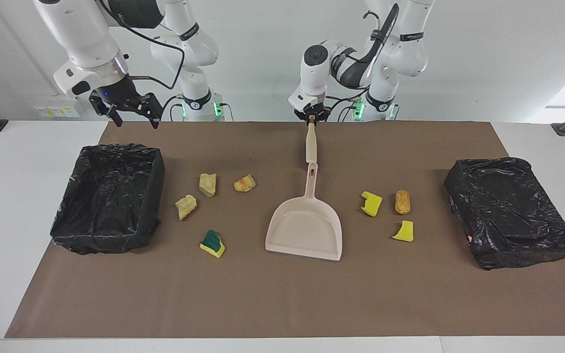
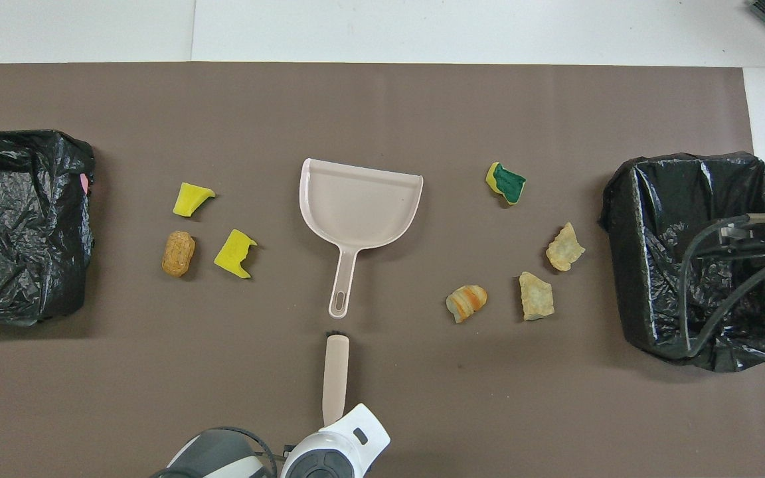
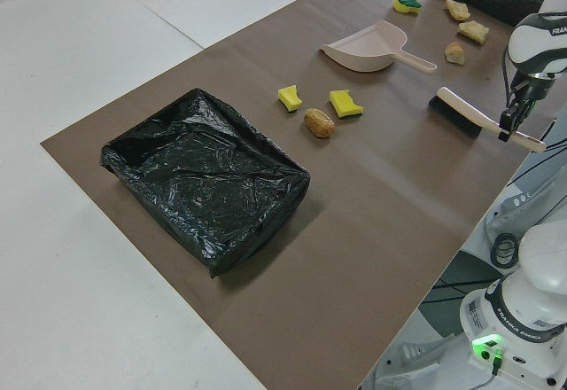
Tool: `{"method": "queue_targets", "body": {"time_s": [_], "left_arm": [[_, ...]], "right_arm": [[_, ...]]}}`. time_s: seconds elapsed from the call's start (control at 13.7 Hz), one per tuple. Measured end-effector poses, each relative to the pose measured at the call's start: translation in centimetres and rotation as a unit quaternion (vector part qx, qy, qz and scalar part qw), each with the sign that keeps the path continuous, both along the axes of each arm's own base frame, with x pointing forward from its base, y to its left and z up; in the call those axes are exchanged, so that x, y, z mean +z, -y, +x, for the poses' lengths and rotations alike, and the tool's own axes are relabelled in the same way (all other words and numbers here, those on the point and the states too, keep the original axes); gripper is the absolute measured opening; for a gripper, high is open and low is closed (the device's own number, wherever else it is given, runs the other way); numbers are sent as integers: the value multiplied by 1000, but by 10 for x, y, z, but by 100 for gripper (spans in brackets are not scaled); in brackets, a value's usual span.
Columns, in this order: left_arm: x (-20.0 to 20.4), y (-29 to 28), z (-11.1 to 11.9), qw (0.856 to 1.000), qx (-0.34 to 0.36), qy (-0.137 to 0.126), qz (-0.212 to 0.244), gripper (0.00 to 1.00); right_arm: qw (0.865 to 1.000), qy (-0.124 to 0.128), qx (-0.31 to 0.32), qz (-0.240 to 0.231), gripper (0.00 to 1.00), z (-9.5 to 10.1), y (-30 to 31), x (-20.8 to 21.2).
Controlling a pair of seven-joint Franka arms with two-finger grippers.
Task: Sweep and dump trash in bin
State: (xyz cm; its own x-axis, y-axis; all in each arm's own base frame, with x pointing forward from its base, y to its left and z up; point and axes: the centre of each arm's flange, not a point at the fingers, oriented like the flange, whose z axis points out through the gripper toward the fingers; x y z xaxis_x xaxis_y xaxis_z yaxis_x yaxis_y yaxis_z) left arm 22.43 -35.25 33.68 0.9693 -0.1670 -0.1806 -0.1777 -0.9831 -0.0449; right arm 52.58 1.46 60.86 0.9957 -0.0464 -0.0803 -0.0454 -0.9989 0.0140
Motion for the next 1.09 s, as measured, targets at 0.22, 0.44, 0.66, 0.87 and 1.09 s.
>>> {"method": "queue_targets", "body": {"time_s": [0.22,0.44,0.66,0.87,1.09], "left_arm": [[10,-3,13,1000,0,-5,5,26],[36,-11,35,1000,0,-25,16,26],[73,-41,64,998,5,-59,31,26],[112,-105,96,996,9,-83,34,26],[129,-170,141,996,1,-70,49,26]], "right_arm": [[1000,16,16,1,100,4,-33,-18],[1000,28,10,2,100,5,-74,-32],[999,34,4,4,100,10,-83,-45],[999,31,-5,18,100,15,-89,-57],[999,35,-17,26,100,19,-111,-69]]}}
